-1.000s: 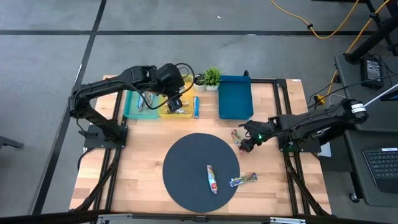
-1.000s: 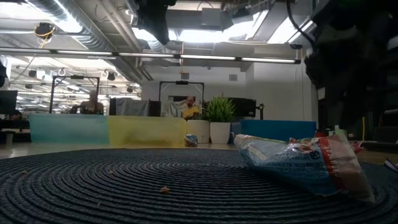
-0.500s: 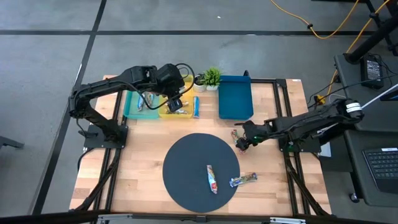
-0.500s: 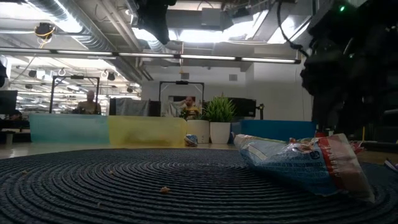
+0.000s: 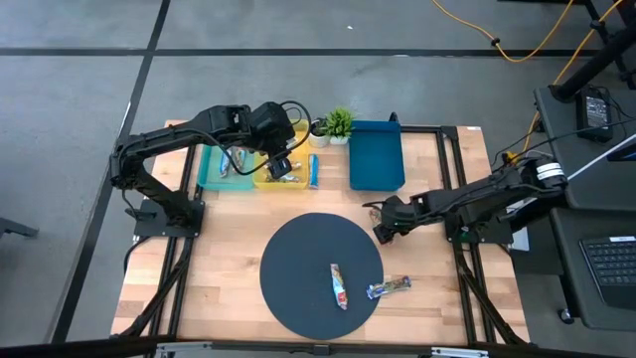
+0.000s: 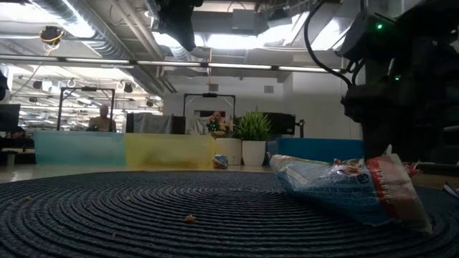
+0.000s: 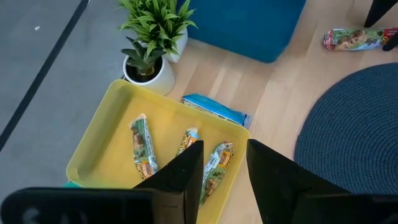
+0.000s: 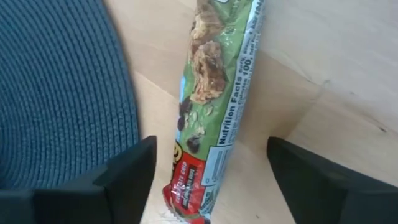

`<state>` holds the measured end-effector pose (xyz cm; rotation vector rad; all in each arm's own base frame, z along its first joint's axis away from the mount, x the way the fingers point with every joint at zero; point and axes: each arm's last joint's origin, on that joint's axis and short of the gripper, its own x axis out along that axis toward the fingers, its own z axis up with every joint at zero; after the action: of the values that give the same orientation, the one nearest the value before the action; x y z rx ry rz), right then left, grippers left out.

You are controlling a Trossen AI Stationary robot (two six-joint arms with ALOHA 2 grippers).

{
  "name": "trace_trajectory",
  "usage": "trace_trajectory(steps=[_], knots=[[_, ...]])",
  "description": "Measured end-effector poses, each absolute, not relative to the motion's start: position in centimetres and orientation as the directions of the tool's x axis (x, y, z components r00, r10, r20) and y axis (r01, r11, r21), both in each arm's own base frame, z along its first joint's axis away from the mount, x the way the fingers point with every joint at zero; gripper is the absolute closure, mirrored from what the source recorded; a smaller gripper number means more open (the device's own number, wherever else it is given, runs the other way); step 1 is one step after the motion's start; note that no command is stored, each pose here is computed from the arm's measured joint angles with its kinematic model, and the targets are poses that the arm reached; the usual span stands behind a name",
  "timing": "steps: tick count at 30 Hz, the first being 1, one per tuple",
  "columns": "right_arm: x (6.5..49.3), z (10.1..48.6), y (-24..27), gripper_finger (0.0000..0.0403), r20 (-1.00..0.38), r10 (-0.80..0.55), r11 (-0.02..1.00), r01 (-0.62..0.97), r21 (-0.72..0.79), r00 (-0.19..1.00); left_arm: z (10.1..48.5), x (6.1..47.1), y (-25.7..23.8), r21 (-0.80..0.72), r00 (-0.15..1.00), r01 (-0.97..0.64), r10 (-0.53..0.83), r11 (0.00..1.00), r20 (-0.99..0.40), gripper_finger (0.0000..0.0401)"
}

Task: Pick and place Granola Bars by type
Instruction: Put the red granola bar into the green bin

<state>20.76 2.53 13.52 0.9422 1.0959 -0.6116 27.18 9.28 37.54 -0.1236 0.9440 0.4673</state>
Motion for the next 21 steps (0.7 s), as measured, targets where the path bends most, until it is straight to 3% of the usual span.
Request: trace_trajectory(steps=[13, 21], knots=[[20.64, 13.49, 2.44, 0.0268, -0.940, 0.016, 0.497, 0.814, 0.302, 0.340, 37.53, 27.19, 9.28, 0.099, 0.495, -0.438, 0.331, 0.894, -0.803, 0.0287], [20.67, 13.59, 2.57, 0.0324, -0.938, 0.058, 0.529, 0.786, 0.320, 0.343, 37.53, 27.19, 9.29, 0.099, 0.495, -0.438, 0.332, 0.894, -0.803, 0.0287]])
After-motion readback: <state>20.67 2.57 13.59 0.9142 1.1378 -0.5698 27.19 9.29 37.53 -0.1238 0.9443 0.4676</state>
